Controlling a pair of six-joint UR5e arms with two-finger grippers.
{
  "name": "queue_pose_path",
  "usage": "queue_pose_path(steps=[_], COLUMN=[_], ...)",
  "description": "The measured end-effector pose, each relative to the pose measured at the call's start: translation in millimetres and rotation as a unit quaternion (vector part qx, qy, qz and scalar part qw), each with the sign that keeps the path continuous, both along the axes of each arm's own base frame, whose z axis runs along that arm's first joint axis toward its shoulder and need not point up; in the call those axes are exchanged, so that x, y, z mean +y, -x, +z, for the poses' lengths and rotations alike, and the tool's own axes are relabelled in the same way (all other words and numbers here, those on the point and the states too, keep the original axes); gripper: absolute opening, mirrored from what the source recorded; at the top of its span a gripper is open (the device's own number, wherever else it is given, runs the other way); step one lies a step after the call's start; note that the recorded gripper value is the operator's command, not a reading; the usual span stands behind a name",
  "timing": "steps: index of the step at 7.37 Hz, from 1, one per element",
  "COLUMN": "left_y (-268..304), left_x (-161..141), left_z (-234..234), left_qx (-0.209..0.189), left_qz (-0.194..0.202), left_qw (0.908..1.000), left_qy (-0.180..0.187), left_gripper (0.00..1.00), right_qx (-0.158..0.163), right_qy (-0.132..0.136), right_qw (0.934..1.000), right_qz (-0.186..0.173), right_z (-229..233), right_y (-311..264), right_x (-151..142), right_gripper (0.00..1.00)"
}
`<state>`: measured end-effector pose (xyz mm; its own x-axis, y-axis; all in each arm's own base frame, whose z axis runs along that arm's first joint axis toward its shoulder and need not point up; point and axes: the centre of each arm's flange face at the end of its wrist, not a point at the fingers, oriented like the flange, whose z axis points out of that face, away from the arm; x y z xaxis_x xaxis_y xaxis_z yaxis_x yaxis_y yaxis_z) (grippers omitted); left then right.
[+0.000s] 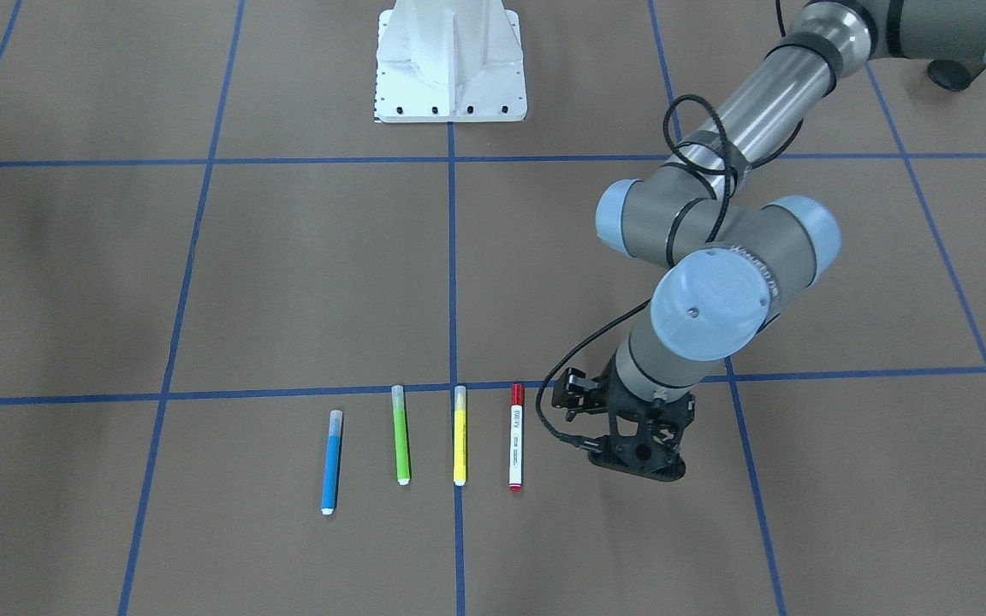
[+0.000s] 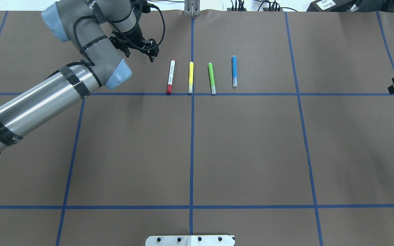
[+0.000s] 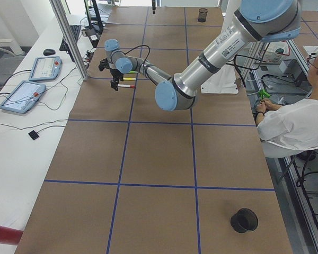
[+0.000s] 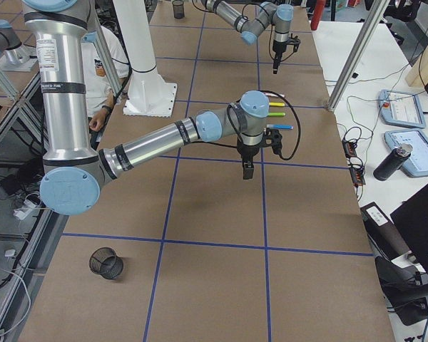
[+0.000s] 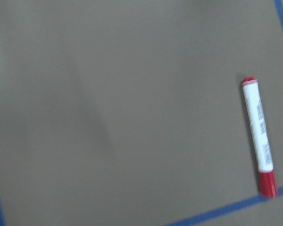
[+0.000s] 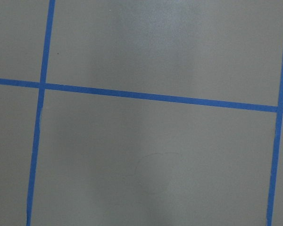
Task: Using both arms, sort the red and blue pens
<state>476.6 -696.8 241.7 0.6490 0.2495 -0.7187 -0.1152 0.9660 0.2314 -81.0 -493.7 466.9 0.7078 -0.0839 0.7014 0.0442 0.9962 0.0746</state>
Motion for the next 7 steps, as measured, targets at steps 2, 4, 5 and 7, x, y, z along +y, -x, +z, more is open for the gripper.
queue_pose_path(steps=[2,4,5,7], left_y=[-36,-72,-85,-104], left_x=[-20,-29,-26,-18], left_z=[-15,-28,-24,-20], left_qx=[-0.010,-0.017,-0.022,-0.021], left_qz=[-0.008,-0.022,-0.027,-0.036], left_qw=[0.9999,0.9996,0.9994,0.9991], left_qy=[0.005,0.009,0.004,0.004], left_gripper=[0.88,0.83,0.82,0.77], right_qx=[0.000,0.001,0.001,-0.005], right_qy=[0.003,0.005,0.007,0.012], right_qw=[1.0000,1.0000,1.0000,0.9999], right_qz=[-0.001,-0.001,-0.002,-0.006], right_z=[2,4,5,8], right_y=[1,2,3,5], right_x=[-1,-1,-1,2], right_gripper=[1.00,1.00,1.00,1.00])
